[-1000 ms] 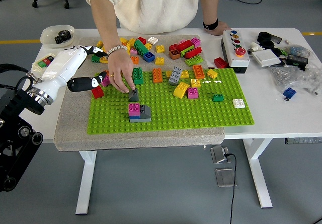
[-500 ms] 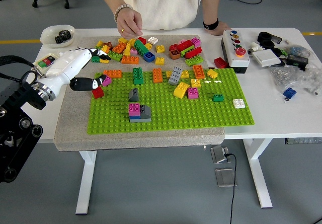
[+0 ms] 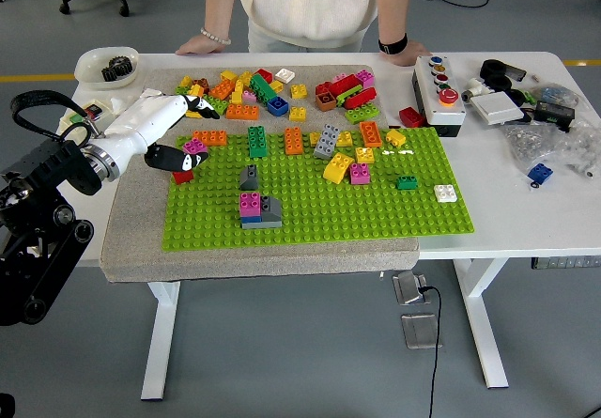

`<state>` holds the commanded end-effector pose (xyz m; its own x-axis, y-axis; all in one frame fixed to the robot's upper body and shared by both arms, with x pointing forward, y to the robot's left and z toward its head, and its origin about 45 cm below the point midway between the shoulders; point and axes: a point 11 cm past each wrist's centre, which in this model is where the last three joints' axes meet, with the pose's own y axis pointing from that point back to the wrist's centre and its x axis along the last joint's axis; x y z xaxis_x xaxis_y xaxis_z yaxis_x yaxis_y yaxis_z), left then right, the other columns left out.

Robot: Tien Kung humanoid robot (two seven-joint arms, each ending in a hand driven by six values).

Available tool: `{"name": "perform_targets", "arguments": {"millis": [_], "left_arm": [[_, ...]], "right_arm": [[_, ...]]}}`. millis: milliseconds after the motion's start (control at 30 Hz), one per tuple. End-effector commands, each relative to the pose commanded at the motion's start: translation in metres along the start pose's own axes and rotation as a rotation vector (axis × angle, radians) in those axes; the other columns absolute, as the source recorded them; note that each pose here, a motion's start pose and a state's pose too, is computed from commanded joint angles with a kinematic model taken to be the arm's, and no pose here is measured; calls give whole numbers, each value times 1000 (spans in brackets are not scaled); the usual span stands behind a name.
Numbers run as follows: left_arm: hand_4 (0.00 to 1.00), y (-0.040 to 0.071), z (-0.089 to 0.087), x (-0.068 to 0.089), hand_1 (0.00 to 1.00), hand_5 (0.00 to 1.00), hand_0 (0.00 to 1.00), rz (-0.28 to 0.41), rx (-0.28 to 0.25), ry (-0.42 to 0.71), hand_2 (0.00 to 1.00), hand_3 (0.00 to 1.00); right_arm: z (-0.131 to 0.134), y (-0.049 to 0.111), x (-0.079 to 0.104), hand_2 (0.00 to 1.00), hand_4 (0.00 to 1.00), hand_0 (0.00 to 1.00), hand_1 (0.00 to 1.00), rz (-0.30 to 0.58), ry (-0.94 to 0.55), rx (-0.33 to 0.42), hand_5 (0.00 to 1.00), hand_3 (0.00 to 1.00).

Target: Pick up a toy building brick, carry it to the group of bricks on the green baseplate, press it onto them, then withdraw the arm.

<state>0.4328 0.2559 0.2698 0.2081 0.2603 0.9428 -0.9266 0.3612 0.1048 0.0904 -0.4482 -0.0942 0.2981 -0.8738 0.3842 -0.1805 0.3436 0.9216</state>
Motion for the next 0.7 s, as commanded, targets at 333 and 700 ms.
{"name": "perform_targets", "arguments": {"millis": [333, 700], "left_arm": [[791, -17, 11, 4, 858, 53, 863, -10, -12, -9, 809, 825], [428, -24, 14, 4, 750, 2, 735, 46, -16, 44, 642, 627]], "right_arm": [[-2, 0, 1, 692, 810, 740, 640, 1, 4, 3, 500, 560], [-1, 0, 1, 692, 810, 741, 640, 0, 12, 1, 499, 559]]}}
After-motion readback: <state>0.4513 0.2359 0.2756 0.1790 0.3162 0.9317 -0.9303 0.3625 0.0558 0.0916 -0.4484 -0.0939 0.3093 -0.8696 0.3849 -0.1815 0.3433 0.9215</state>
